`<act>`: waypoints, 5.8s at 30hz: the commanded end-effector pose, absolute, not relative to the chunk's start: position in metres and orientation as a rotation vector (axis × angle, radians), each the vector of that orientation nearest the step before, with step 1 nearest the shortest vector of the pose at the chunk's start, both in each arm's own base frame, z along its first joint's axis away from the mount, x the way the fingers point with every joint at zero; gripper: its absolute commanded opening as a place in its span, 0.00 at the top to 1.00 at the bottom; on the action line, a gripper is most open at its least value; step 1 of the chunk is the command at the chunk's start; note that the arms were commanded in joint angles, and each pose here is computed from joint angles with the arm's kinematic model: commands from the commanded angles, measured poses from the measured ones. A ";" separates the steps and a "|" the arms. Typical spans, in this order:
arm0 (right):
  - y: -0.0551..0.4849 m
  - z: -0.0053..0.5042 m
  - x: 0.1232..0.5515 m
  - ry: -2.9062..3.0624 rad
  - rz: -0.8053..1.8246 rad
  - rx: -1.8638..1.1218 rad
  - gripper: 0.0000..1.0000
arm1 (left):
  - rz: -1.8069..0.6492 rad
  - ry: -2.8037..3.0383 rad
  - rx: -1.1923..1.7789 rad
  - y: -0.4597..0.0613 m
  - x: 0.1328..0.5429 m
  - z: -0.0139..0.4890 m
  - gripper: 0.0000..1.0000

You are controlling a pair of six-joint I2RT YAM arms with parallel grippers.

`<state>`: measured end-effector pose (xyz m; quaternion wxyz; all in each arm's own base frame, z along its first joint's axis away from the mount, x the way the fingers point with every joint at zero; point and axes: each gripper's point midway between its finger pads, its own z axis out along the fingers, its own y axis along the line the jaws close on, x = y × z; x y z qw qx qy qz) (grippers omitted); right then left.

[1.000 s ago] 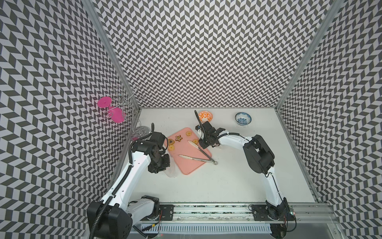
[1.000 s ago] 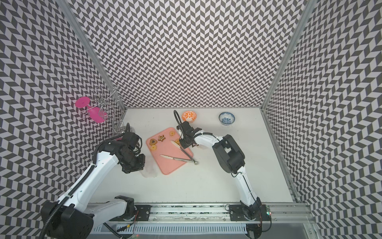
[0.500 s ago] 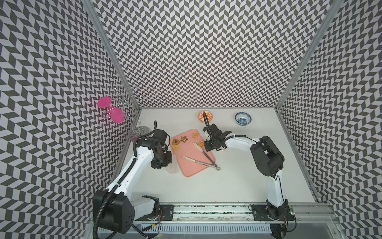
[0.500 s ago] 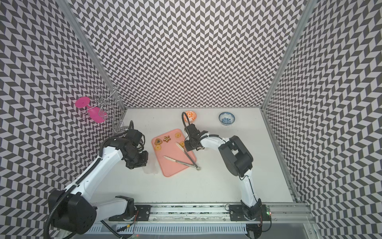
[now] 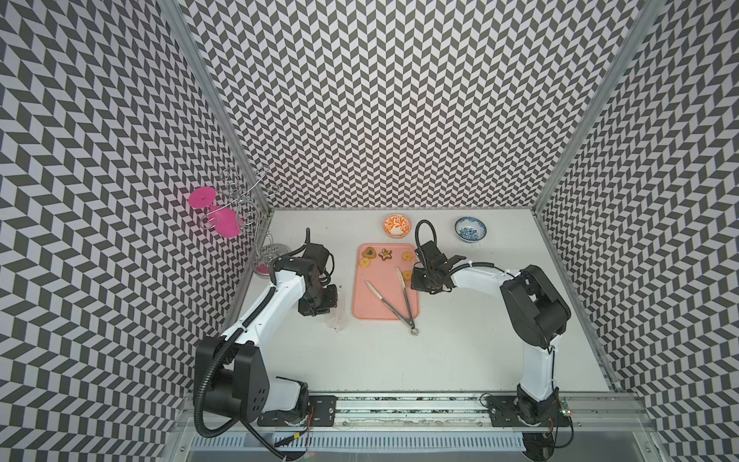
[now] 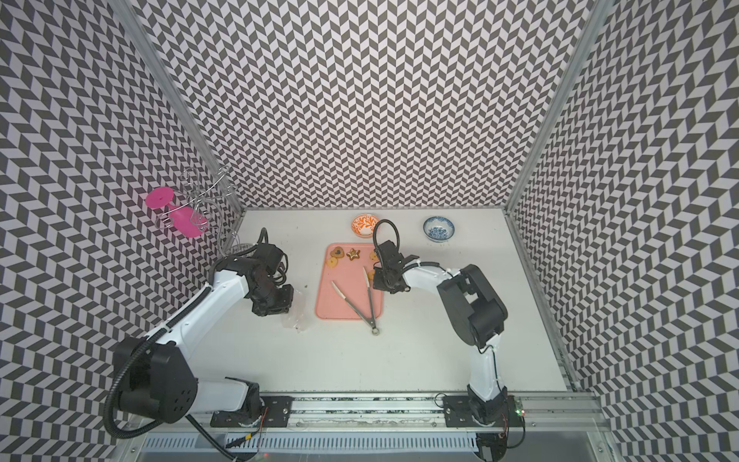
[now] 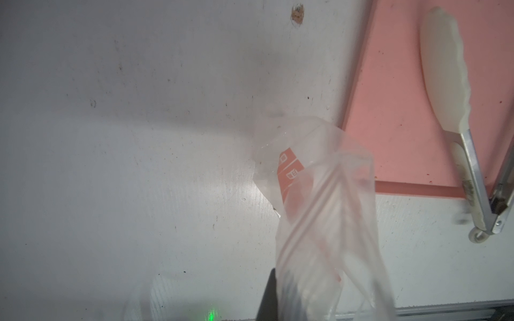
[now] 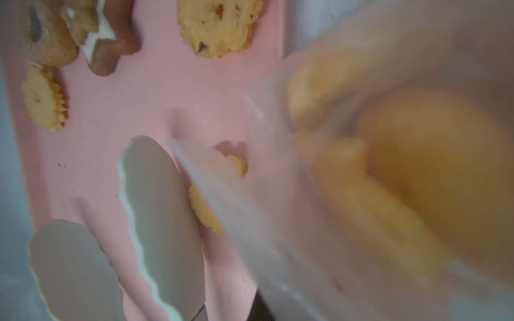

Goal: Put the cookies into a resealable bag to prevent moisture
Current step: Move the tray at the center of the board, then pick up the clamp from the tray, then pick up the cookie from the tray, then place the cookie in the ziploc bag.

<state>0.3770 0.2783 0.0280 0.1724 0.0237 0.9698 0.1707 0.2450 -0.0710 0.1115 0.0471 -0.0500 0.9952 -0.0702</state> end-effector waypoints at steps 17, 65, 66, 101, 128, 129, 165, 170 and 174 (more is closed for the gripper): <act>0.283 0.108 0.357 2.394 0.509 -0.384 0.45 | -0.321 3.009 -0.056 -0.087 0.272 0.100 1.00; 0.363 0.076 0.295 2.090 0.444 -0.818 0.67 | -0.686 2.968 -0.004 -0.117 0.304 0.093 0.94; 0.361 0.079 0.294 2.088 0.445 -0.817 0.68 | -0.690 2.968 -0.006 -0.117 0.305 0.093 0.94; 0.279 0.096 0.308 2.381 0.202 -0.802 0.67 | -0.736 2.915 -0.003 -0.113 0.312 0.105 0.98; 0.287 0.093 0.313 2.436 0.152 -0.864 0.57 | -0.746 2.902 0.016 -0.115 0.315 0.107 1.00; 0.288 0.093 0.313 2.434 0.146 -0.880 0.57 | -0.746 2.902 0.012 -0.114 0.315 0.106 1.00; 0.354 0.190 0.244 2.286 1.065 -0.798 0.71 | -0.915 2.870 0.022 -0.131 0.329 0.098 1.00; 0.359 0.182 0.235 2.301 1.163 -0.781 0.71 | -1.072 2.837 0.010 -0.142 0.326 0.095 1.00; 0.361 0.185 0.235 2.286 1.200 -0.772 0.71 | -1.152 2.829 -0.013 -0.145 0.322 0.087 1.00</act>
